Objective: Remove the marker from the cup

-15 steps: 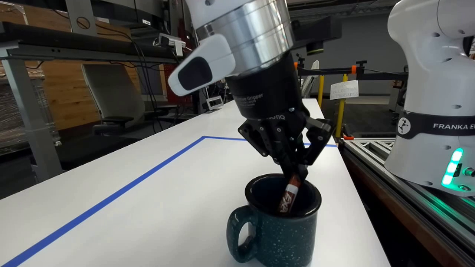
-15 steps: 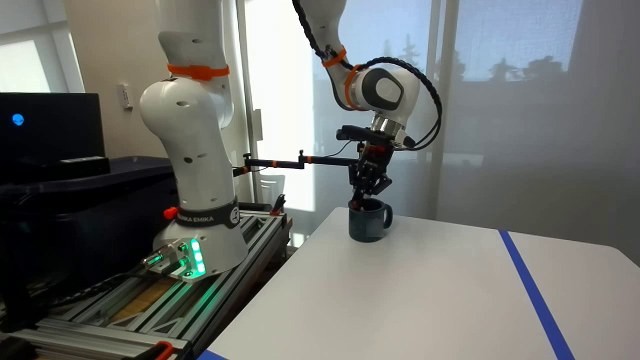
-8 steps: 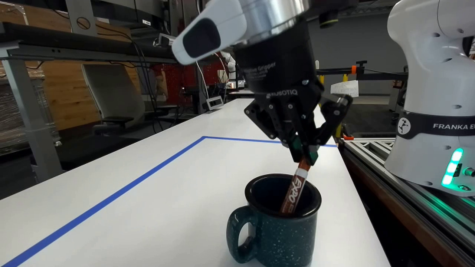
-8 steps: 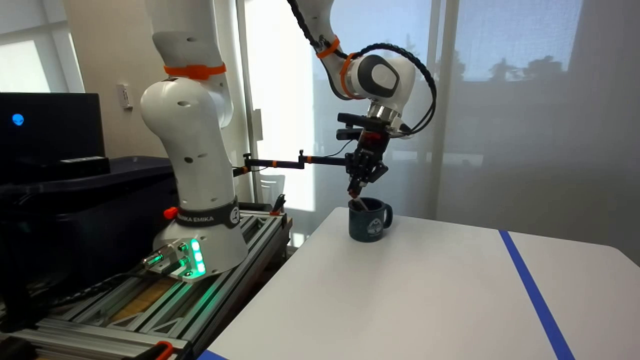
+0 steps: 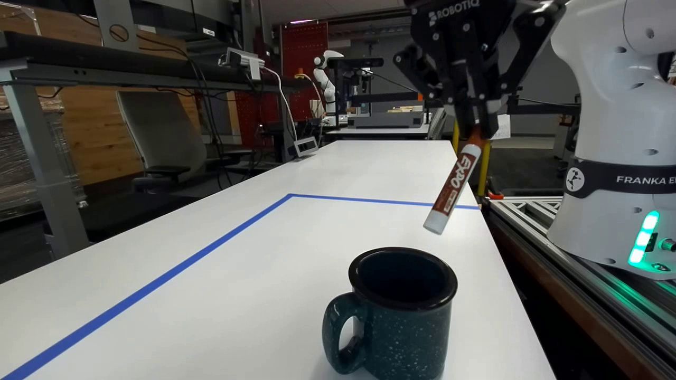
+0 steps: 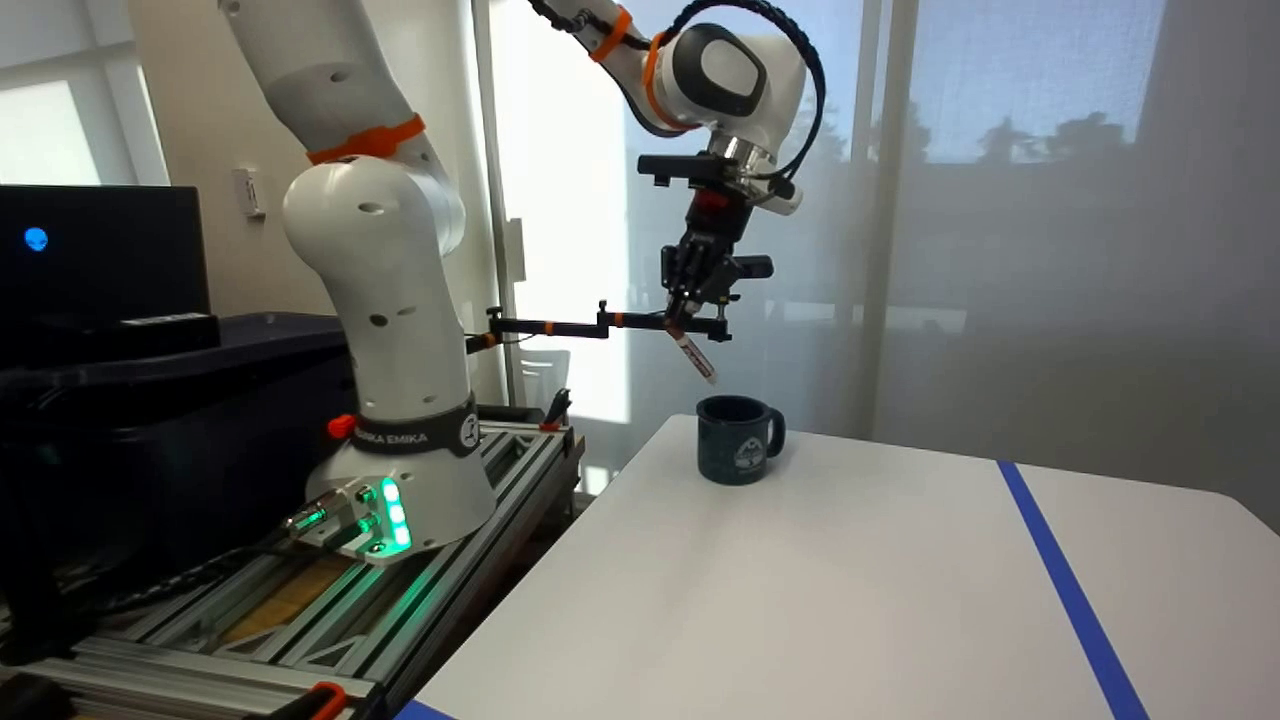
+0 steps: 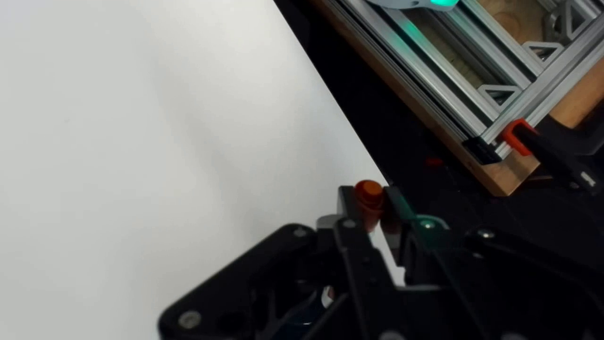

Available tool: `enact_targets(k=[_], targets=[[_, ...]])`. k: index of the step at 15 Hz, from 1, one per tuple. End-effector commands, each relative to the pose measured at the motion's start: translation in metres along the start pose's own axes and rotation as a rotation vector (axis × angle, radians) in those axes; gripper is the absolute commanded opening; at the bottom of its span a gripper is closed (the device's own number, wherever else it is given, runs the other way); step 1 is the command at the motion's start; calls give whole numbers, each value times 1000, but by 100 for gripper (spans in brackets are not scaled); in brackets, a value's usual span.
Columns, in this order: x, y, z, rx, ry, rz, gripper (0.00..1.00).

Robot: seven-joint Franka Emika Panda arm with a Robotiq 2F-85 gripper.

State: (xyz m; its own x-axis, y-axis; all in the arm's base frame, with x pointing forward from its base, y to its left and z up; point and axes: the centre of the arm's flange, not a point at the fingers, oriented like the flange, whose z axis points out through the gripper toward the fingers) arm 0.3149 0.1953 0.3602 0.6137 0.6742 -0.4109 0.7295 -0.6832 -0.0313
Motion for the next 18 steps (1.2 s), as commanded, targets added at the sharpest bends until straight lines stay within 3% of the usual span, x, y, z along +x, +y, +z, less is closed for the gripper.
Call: enact_targets(k=[1,4,10,13,18], targets=[[-51,5,3,-27,35,152,4],[-58,24,19,-37,54,239,4],[-33,54,61,-132,72,348,4],[-17,64,80,-166,121,372,4],[16,82,106,-158,233,358,4]])
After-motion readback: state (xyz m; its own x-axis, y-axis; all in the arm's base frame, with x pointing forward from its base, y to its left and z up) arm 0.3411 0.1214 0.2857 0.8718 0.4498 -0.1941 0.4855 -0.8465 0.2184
